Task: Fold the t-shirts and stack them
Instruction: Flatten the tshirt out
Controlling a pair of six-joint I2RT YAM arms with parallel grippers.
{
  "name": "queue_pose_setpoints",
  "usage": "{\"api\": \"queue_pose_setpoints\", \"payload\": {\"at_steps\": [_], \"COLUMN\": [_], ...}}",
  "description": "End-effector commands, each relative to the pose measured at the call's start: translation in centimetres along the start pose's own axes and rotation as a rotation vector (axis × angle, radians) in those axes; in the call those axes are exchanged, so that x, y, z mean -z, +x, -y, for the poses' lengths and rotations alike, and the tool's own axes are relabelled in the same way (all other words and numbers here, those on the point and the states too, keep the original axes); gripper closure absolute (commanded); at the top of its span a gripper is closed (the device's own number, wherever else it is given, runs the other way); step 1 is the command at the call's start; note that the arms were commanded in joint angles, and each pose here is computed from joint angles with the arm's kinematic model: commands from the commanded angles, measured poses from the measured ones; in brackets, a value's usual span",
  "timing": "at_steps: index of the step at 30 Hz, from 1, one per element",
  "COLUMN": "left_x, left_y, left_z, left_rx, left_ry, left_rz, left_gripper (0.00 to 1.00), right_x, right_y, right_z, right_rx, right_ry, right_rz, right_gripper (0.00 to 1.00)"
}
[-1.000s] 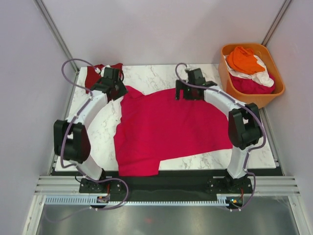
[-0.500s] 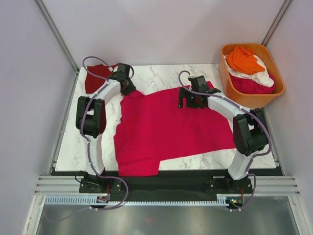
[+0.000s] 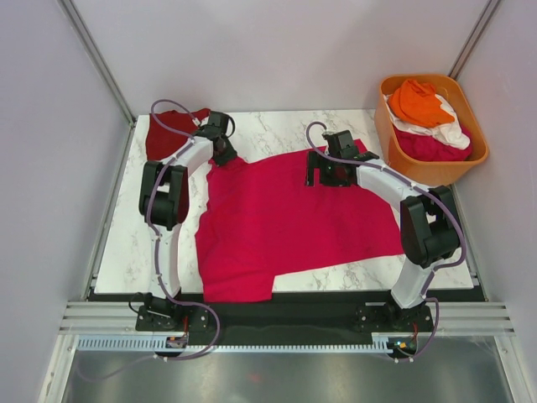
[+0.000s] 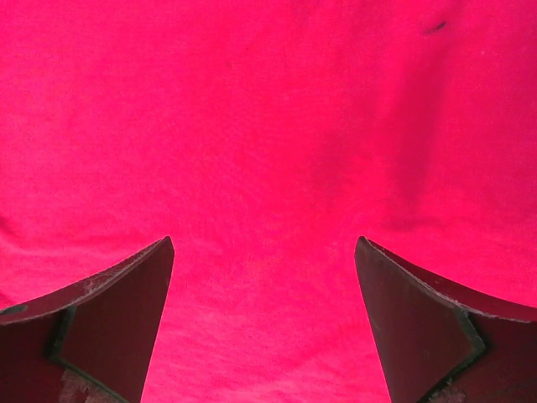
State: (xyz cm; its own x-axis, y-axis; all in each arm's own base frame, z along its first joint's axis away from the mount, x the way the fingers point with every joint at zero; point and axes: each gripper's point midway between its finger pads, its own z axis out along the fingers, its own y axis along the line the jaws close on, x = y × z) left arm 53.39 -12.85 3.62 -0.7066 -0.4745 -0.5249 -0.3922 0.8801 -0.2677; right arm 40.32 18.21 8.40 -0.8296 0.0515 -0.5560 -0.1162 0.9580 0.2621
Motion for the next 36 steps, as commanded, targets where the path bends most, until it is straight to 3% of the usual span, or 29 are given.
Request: {"api": "queue_pose_setpoints", "payload": {"at_steps": [1,17,22,25,36], "left_x": [0.4,1.9,3.0,2.9,0.6], "left_y": [-0.7,0.3,-0.6,-0.5,1.4], "left_z": [0.4,-1.0,-1.0,-1.2,-1.7], "left_rx": [0.032,0.041,0.023,0.02,0.036], "left_ry": [-0.005,-0.039,-0.044,-0.052,-0.069], "left_rz": [0.035,0.035,0.069,0.071,0.025], "left_gripper": [0.59,0.59,0.42,0.41,0.6], "right_x": [0.1,-0.5,-0.5,-0.6,-1.0], "right_y": [-0.5,0.0,0.0,0.0,0.3], "right_z": [-0.3,0.0,-0.1,0.0,0.2], "right_rx": [-0.001,-0.004,-0.005,-0.004,-0.005], "right_ry": [-0.005,0.002,0.0,0.002,0.01], "right_rz": [0.018,0.0,0.001,0.0,-0.01], "right_gripper": [0.02,0.02,0.02,0.02,0.02]}}
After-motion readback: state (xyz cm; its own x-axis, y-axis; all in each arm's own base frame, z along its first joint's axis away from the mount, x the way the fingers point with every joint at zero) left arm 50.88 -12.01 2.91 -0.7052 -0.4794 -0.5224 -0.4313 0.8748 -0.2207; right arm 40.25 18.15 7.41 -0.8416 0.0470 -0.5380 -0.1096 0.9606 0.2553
